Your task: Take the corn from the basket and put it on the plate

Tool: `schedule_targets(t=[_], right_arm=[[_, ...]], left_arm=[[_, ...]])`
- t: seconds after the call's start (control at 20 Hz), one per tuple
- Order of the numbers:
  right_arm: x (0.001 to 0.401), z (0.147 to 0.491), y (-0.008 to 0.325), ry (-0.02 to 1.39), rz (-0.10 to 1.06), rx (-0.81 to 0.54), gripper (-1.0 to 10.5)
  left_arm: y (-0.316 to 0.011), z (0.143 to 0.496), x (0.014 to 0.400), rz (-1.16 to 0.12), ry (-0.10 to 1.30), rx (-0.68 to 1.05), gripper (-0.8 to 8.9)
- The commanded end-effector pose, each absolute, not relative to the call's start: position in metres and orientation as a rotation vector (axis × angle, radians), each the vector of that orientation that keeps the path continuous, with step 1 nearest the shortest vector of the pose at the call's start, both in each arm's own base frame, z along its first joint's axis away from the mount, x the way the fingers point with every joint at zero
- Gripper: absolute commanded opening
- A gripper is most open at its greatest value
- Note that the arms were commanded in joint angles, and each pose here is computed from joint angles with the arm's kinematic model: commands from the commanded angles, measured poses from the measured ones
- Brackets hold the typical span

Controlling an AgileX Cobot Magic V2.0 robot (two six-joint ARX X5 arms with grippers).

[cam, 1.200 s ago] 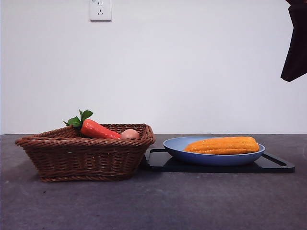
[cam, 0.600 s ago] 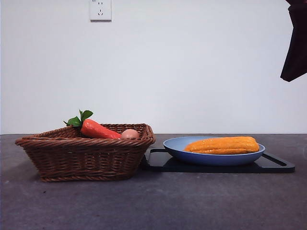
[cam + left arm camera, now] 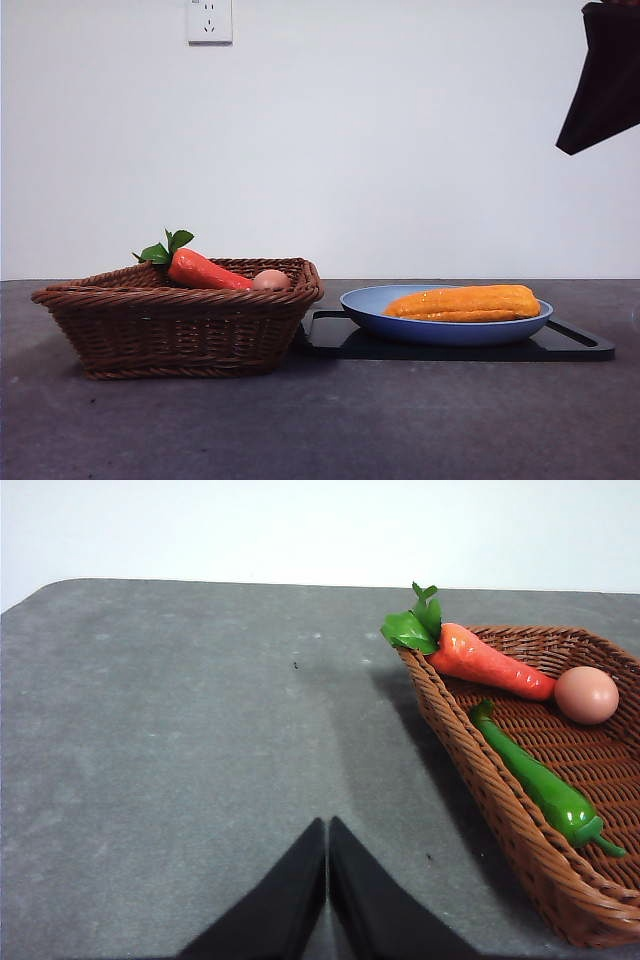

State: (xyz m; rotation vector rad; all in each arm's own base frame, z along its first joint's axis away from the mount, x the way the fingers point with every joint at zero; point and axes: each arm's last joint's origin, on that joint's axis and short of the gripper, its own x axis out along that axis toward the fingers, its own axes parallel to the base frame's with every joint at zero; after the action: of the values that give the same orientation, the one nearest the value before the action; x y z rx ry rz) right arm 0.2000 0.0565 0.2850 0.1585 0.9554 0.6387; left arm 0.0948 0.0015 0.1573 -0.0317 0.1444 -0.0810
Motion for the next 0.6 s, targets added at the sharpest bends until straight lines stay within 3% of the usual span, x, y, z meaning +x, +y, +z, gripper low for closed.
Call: schedule_targets(t=[0.05,0.45,0.6], right_arm=[[0.204,0.289,0.058,0.910,0.653,0.145,0.0],[0.213,0.301,0.057,0.745,0.651,0.118,0.0],[0.207,0.318,0.046,0.569,0.614,0.033,0.0]], left_arm=[[0.002,0.149,0.096,-0.083,0.161,-0.036,0.08],[0.002,0.149,0.096,-0.083,0.161,-0.036,0.08],[0.002,0.149,0.096,-0.083,0.161,-0.036,0.08]])
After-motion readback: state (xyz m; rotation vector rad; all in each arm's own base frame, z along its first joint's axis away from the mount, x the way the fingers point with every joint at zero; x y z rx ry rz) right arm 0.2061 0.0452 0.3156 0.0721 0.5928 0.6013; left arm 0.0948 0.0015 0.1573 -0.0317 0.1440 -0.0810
